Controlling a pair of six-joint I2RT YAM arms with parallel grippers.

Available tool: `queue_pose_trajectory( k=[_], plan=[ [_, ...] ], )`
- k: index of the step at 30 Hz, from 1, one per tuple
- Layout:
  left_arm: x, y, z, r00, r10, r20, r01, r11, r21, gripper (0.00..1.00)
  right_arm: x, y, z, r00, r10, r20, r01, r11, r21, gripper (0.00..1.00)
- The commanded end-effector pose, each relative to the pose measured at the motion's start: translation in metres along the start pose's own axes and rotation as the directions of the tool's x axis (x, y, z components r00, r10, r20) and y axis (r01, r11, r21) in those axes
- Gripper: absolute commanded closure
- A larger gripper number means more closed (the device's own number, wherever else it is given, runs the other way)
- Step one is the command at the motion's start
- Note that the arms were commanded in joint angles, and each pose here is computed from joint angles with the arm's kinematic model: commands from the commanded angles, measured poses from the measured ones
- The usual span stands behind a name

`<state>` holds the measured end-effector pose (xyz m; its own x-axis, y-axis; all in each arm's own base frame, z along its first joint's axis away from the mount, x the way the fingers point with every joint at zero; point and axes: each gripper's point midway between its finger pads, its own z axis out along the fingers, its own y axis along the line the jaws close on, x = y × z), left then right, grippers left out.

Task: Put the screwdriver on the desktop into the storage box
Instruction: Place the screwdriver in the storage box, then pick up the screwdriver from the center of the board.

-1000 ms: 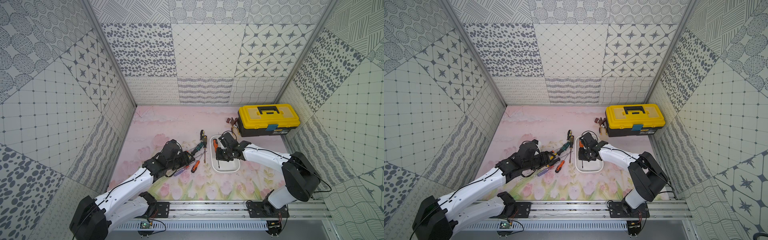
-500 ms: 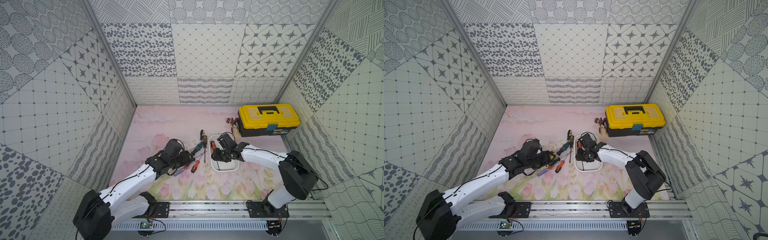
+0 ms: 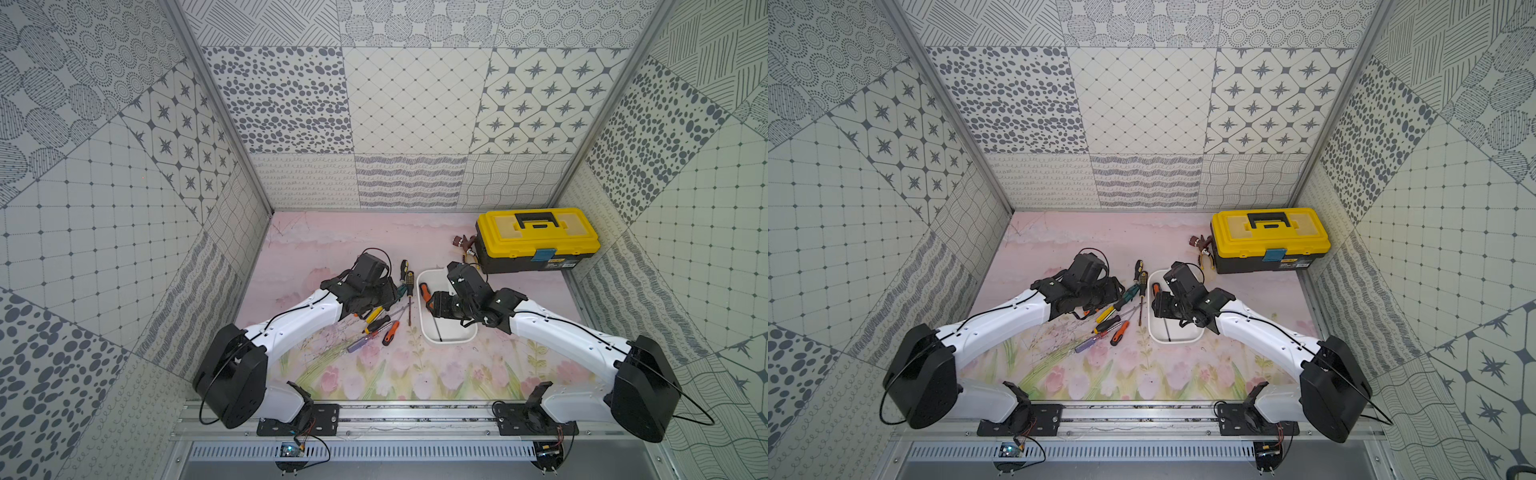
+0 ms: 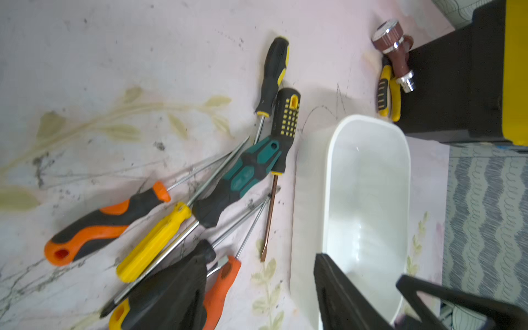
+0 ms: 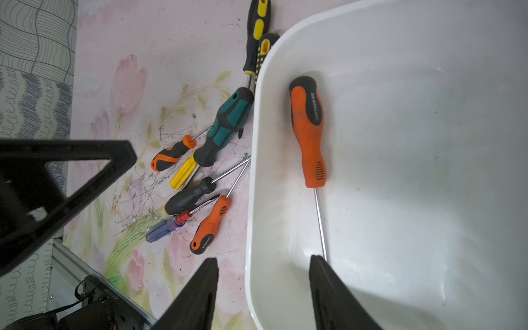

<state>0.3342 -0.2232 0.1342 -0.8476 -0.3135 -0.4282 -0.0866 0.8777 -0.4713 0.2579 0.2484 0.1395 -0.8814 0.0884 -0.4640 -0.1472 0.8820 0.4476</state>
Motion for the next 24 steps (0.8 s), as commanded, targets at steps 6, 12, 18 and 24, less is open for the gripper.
queue_pose_trajectory(
  k=[6,12,18,24],
  plan=[
    [-0.06,-0.045,0.062,0.981,0.193,-0.014,-0.193,0.976,-0.101,0.43,0.003,-0.004,-0.016,1.0,-0.005,0.023,0.005,1.0,0.006,0.51],
    [-0.046,-0.026,0.062,0.965,0.249,-0.081,-0.26,0.945,-0.199,0.49,0.004,-0.005,-0.03,0.999,-0.002,0.038,0.002,1.0,-0.003,0.51],
    [-0.001,0.01,0.067,0.955,0.24,-0.176,-0.276,0.936,-0.22,0.47,0.003,-0.002,-0.028,1.0,0.002,0.032,-0.002,1.0,-0.011,0.51],
    [0.018,0.025,0.088,0.95,0.205,-0.237,-0.262,0.935,-0.239,0.49,0.001,0.007,-0.025,1.0,0.006,0.02,-0.005,0.999,-0.041,0.52]
  ],
)
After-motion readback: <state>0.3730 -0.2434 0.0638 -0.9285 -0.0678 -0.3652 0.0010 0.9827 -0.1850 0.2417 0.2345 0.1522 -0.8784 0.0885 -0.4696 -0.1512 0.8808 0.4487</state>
